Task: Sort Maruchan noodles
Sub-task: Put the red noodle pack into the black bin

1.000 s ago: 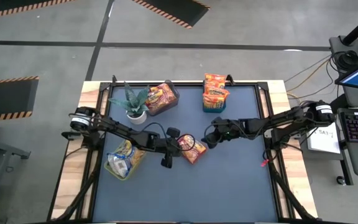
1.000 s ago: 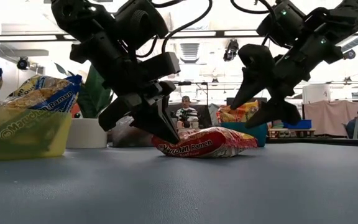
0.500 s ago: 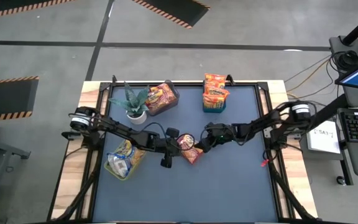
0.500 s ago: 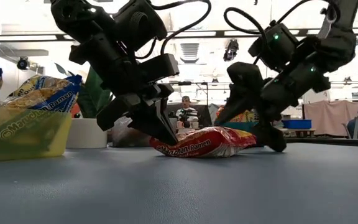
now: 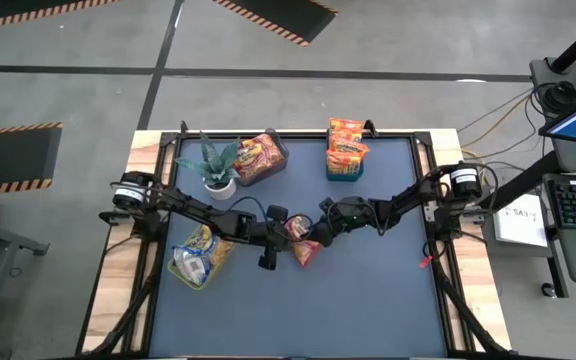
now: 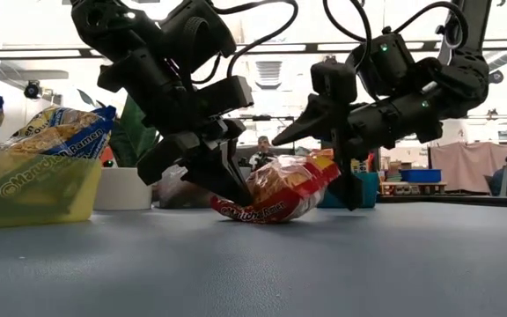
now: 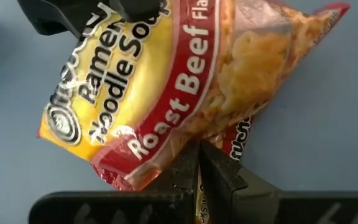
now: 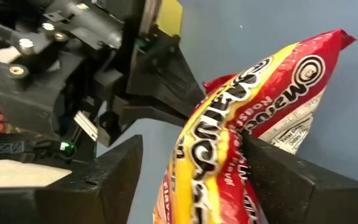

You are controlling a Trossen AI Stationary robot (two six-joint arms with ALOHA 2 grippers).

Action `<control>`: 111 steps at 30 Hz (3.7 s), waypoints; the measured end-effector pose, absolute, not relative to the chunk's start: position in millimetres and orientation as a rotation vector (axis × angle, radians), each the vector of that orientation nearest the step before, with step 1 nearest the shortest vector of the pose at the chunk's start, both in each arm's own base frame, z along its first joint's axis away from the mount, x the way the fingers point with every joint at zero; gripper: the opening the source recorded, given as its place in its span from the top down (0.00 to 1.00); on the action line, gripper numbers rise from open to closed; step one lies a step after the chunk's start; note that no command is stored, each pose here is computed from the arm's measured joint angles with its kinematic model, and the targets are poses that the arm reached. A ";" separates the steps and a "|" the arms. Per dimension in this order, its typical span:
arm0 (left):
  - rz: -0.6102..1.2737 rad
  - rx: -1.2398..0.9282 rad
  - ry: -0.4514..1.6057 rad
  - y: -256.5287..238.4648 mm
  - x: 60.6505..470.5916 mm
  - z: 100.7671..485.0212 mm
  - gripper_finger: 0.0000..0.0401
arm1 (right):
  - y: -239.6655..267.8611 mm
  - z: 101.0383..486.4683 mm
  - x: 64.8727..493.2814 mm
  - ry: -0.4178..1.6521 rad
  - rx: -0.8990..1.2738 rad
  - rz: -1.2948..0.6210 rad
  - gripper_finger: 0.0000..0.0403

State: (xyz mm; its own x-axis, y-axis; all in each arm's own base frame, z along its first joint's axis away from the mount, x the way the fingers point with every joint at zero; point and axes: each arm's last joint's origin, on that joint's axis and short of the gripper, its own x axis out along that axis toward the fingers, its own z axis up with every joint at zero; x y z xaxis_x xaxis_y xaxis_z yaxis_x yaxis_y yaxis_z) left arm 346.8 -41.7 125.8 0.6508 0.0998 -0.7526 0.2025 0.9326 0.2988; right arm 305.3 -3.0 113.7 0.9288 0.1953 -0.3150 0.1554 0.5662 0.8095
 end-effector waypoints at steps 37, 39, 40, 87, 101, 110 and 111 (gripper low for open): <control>-0.045 0.443 0.831 -40.4 344.1 141.2 1.00 | -9.4 109.4 304.3 0.414 0.924 -0.016 0.85; -0.033 0.475 0.819 -39.3 342.3 148.9 1.00 | -12.9 110.5 303.6 0.418 0.932 -0.003 0.85; -0.029 0.491 0.810 -38.7 341.3 153.6 1.00 | -14.6 111.5 303.5 0.414 0.934 -0.001 0.85; 0.328 0.706 0.171 34.7 183.0 279.5 1.00 | -152.9 278.7 386.6 0.214 -0.074 -0.684 0.86; 0.410 0.815 0.173 36.8 177.7 292.9 1.00 | -177.7 240.8 443.6 0.595 -0.009 -0.677 0.86; 0.413 0.845 0.178 36.8 177.1 294.1 1.00 | -183.6 216.5 460.0 0.711 -0.018 -0.653 0.86; 0.413 0.844 0.178 36.8 177.3 294.0 1.00 | -184.0 213.2 461.3 0.734 -0.029 -0.647 0.86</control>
